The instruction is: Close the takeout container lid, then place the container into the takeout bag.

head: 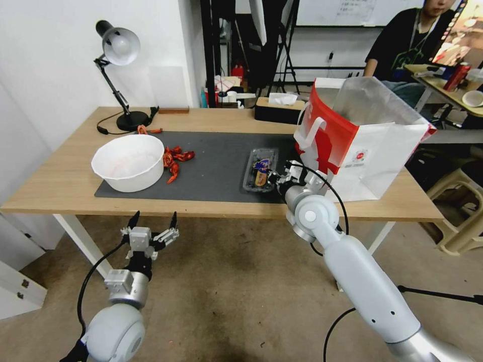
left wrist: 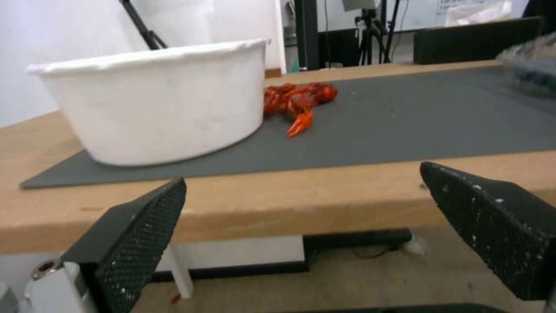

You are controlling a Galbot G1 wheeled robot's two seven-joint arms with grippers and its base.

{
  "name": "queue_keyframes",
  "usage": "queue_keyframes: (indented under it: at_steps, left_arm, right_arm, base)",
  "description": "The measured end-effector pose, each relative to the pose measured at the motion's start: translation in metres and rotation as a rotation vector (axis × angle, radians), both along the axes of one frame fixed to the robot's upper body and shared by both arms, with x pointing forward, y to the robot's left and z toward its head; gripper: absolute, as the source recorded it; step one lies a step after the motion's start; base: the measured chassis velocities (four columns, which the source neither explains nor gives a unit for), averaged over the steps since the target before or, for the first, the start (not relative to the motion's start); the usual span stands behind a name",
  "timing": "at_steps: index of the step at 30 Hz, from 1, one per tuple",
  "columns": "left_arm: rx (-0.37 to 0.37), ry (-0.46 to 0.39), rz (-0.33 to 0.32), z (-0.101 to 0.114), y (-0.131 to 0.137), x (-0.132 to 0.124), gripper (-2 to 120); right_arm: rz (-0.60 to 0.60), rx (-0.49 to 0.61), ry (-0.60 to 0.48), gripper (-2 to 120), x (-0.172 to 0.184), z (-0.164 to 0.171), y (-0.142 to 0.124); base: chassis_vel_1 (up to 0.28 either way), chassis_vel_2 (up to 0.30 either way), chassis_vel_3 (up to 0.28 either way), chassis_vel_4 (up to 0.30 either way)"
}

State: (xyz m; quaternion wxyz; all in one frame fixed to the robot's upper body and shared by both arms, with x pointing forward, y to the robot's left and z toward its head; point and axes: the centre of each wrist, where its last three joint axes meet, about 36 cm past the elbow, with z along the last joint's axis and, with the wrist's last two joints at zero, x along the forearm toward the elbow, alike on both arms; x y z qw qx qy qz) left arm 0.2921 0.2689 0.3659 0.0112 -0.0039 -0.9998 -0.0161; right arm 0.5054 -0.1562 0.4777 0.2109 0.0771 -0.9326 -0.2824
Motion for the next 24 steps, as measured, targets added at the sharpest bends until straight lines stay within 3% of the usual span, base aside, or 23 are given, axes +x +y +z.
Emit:
queue_keyframes:
  at_steps: [6, 10, 13, 18, 20, 22, 24]
  left_arm:
    - [0.004, 0.004, 0.007, -0.002, 0.003, -0.002, 100]
    - [0.008, 0.005, 0.011, -0.003, 0.005, -0.002, 100]
    - [0.007, 0.001, 0.015, -0.002, 0.005, -0.001, 100]
    - [0.005, -0.002, 0.016, -0.001, 0.005, 0.000, 100]
    - [0.005, -0.003, 0.016, -0.001, 0.005, 0.000, 100]
    - [0.004, -0.004, 0.017, -0.001, 0.004, 0.000, 100]
    - [0.004, -0.004, 0.016, -0.001, 0.004, 0.000, 100]
  right_arm:
    - [0.021, 0.059, -0.063, 0, -0.007, 0.025, -0.005]
    - [0.049, 0.116, -0.153, 0, -0.015, 0.062, -0.016]
    - [0.072, 0.157, -0.280, 0, -0.025, 0.108, -0.035]
    - [0.042, 0.140, -0.393, 0, -0.029, 0.147, -0.057]
    - [0.006, 0.113, -0.444, 0, -0.029, 0.163, -0.070]
    - [-0.080, 0.064, -0.512, 0, -0.029, 0.191, -0.099]
    - [-0.098, 0.052, -0.518, 0, -0.029, 0.194, -0.105]
  base:
    - [0.000, 0.000, 0.000, 0.000]
    - [0.000, 0.000, 0.000, 0.000]
    - [0.000, 0.000, 0.000, 0.000]
    - [0.000, 0.000, 0.000, 0.000]
    - [0.000, 0.000, 0.000, 0.000]
    - [0.000, 0.000, 0.000, 0.000]
    - [0.000, 0.000, 0.000, 0.000]
